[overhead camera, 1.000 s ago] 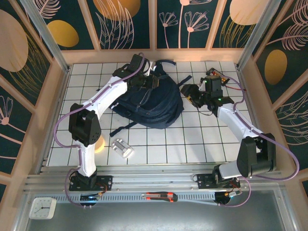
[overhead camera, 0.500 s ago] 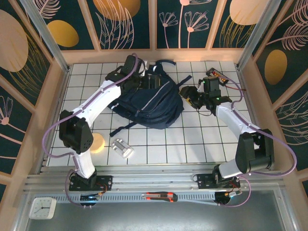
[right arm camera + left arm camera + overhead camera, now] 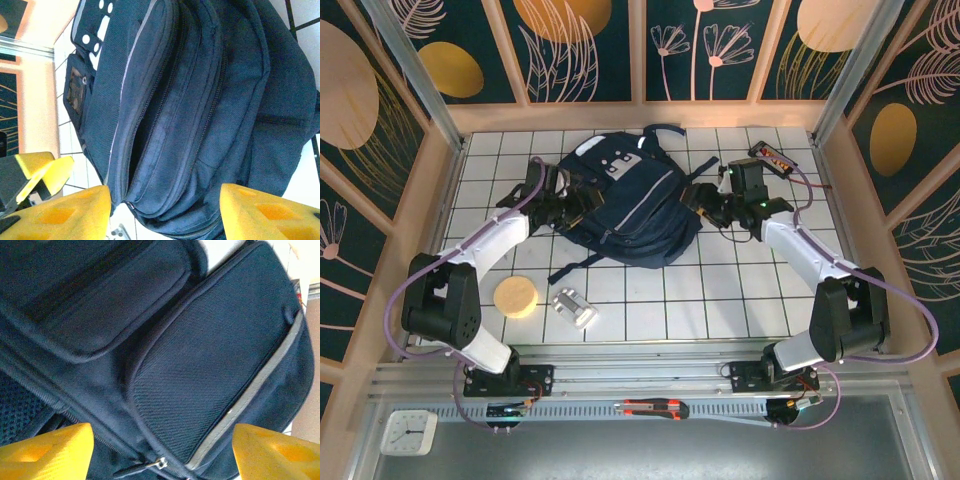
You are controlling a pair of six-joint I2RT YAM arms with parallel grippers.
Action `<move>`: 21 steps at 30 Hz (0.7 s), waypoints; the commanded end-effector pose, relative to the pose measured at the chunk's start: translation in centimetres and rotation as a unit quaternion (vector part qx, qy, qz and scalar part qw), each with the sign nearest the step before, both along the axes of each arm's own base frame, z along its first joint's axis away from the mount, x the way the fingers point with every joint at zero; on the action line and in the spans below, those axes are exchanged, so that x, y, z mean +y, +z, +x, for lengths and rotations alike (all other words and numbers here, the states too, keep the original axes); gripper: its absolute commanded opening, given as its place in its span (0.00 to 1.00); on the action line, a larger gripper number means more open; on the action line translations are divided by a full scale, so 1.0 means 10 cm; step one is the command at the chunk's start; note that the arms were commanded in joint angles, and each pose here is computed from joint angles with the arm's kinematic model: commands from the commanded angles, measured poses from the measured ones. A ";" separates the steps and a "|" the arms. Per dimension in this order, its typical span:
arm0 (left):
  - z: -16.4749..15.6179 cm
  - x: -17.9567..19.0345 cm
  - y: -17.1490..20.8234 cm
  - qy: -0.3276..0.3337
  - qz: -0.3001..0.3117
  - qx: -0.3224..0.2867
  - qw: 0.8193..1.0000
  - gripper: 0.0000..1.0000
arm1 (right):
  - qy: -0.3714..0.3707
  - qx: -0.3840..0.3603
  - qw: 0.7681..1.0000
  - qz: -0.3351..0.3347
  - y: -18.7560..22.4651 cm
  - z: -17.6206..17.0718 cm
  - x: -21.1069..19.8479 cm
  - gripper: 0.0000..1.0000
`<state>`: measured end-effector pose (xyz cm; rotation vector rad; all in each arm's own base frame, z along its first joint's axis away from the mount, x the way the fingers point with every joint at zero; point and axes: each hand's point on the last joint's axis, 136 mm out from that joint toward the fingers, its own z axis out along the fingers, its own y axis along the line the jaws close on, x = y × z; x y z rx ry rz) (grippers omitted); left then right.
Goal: Pack the student bag
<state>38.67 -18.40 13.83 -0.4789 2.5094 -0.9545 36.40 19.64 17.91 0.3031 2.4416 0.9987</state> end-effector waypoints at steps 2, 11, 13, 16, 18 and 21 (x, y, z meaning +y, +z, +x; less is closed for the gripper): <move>0.14 -0.18 0.27 -0.015 -0.070 -0.046 0.996 0.72 | 0.005 -0.026 0.999 -0.028 0.16 -0.04 -0.02 0.60; 0.19 -0.15 -0.02 -0.018 -0.055 -0.023 0.998 0.69 | -0.002 -0.029 0.999 -0.030 0.22 -0.08 0.02 0.60; 0.22 -0.14 -0.06 -0.019 -0.052 -0.018 0.998 0.68 | -0.004 -0.029 0.999 -0.030 0.23 -0.10 0.03 0.60; 0.25 -0.12 -0.10 -0.020 -0.043 -0.016 0.999 0.68 | -0.005 -0.031 0.999 -0.032 0.25 -0.11 0.04 0.60; 0.26 -0.13 -0.13 -0.023 -0.041 -0.015 0.999 0.68 | -0.008 -0.032 0.999 -0.035 0.26 -0.11 0.04 0.60; 0.30 -0.14 -0.22 -0.024 -0.042 -0.006 0.999 0.67 | -0.010 -0.031 0.999 -0.037 0.26 -0.10 0.03 0.60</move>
